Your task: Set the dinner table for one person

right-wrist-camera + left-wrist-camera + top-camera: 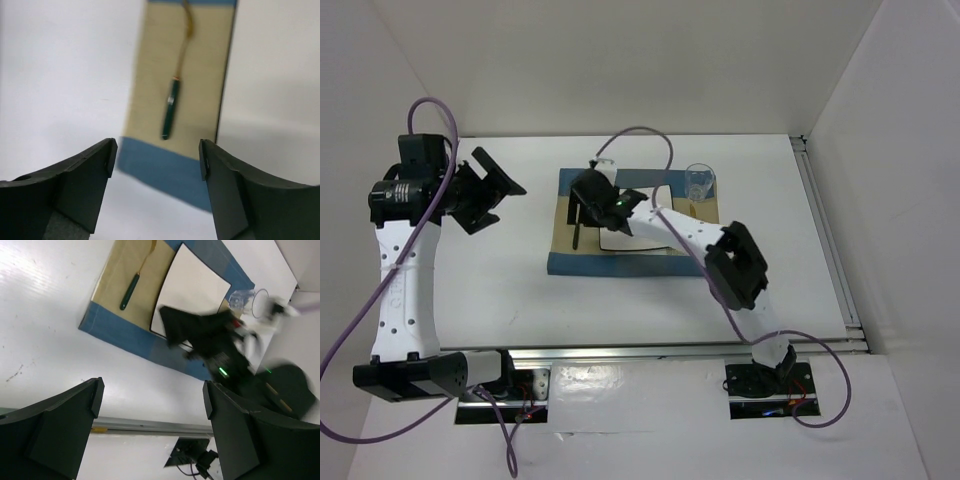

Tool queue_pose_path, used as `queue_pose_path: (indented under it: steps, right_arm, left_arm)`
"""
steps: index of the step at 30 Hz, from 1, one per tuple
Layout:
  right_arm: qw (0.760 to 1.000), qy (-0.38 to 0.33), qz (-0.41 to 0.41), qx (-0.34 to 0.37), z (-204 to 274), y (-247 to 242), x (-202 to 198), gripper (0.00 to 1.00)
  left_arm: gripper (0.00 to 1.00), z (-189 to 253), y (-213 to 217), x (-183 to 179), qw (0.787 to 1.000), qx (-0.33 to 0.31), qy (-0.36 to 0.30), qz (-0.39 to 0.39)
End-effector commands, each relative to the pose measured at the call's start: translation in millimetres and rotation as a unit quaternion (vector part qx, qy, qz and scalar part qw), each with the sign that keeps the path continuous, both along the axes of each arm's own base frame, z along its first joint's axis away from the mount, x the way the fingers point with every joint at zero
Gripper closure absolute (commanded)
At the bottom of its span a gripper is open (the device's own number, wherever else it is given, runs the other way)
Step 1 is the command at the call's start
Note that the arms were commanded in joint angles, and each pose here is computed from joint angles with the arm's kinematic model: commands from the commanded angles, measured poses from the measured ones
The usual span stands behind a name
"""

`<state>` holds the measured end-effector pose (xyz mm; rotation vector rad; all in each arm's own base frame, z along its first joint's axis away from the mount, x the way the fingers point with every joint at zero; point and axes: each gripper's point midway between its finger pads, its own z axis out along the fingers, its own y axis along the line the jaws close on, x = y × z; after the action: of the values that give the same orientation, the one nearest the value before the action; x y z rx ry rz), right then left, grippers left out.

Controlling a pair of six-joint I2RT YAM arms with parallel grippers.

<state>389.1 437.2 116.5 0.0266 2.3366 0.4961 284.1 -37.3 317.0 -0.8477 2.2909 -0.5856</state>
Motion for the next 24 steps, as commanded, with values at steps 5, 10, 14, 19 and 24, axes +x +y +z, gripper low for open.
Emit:
queue_pose_path:
  steps: [5,10,14,19,24]
  right_arm:
    - [0.996,-0.079,0.033,-0.007,163,-78,-32,0.00]
    - [0.982,0.013,-0.149,-0.119,155,-238,-54,0.00]
    - [0.965,0.020,-0.229,-0.127,171,-328,-93,0.00]
    - [0.959,0.030,-0.257,-0.112,147,-376,-124,0.00]
    - [0.952,0.066,-0.280,-0.105,123,-391,-136,0.00]
  left_arm:
    - [0.00,12,14,34,0.997,0.058,-0.042,-0.023]
    - [0.00,-8,20,48,0.992,0.115,-0.006,-0.049]
    - [0.00,-24,22,53,0.990,0.131,0.006,-0.057]
    - [0.00,-44,30,64,0.984,0.168,0.020,-0.057]
    - [0.00,-56,24,67,0.982,0.170,0.039,-0.073]
